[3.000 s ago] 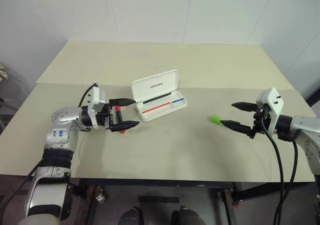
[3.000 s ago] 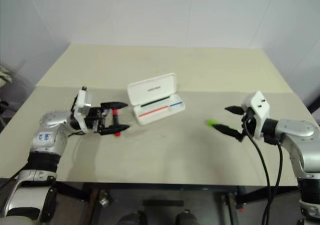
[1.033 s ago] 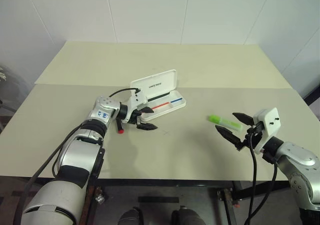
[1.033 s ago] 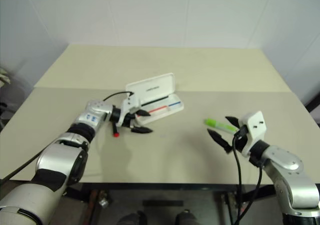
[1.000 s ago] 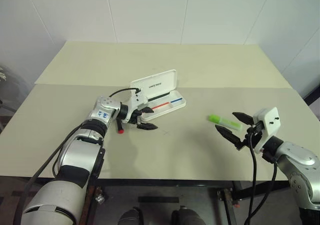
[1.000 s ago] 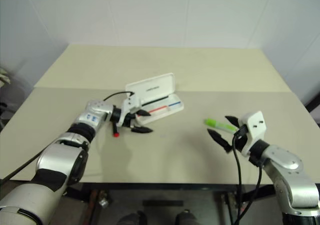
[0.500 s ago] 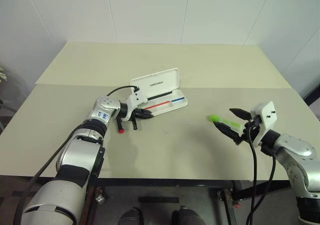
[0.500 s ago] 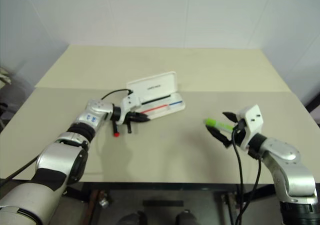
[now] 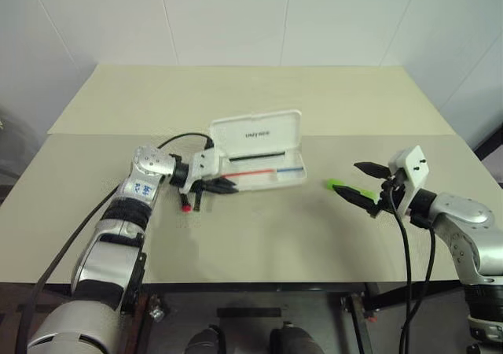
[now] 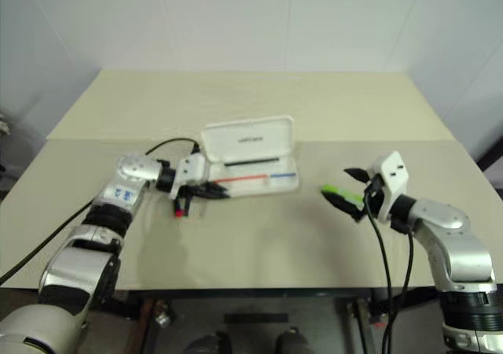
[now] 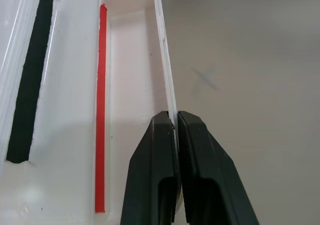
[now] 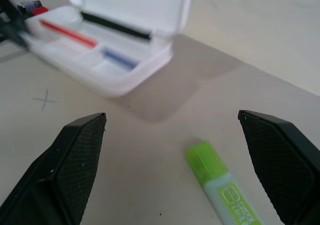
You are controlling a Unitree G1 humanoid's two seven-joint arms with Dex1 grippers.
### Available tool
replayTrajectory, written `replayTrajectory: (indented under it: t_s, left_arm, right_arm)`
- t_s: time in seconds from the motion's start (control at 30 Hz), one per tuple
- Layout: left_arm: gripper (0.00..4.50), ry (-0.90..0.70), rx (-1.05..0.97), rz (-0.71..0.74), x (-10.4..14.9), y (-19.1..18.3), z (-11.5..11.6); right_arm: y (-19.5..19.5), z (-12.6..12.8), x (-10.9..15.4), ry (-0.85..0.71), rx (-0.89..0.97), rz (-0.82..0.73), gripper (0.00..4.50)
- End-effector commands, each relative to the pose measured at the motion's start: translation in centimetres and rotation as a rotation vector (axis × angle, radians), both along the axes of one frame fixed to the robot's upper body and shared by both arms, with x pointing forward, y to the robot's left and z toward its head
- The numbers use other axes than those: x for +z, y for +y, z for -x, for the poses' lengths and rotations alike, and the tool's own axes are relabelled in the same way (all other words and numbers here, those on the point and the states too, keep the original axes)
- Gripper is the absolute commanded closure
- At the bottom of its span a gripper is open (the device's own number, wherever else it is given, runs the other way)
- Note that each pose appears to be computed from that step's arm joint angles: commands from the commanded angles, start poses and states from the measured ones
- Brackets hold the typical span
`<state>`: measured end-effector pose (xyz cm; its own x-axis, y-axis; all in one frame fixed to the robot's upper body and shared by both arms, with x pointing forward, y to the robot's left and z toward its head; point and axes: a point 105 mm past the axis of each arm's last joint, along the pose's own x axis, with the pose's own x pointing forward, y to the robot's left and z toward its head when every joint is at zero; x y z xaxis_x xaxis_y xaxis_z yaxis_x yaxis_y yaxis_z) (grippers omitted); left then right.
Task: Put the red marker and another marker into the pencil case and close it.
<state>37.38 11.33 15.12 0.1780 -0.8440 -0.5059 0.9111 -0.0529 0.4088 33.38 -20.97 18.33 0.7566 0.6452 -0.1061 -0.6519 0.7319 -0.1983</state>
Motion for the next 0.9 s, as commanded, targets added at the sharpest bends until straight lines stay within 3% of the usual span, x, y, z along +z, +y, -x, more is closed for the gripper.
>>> replayTrajectory:
  t_s: [0.03,0.23,0.9]
  left_arm:
    - [4.49,-0.066,-0.057,-0.018,1.2,-0.9,1.1]
    - [4.49,-0.066,-0.07,-0.023,0.3,-2.5,2.6]
    - [4.49,-0.041,-0.11,-0.029,-2.1,-6.5,4.0]
  right_arm:
    - [0.0,-0.1,1.4,-0.051,0.023,0.027,0.0]
    - [-0.2,-0.1,1.4,-0.048,0.026,0.035,0.0]
    - [-2.0,1.3,1.4,-0.03,-0.015,0.053,0.0]
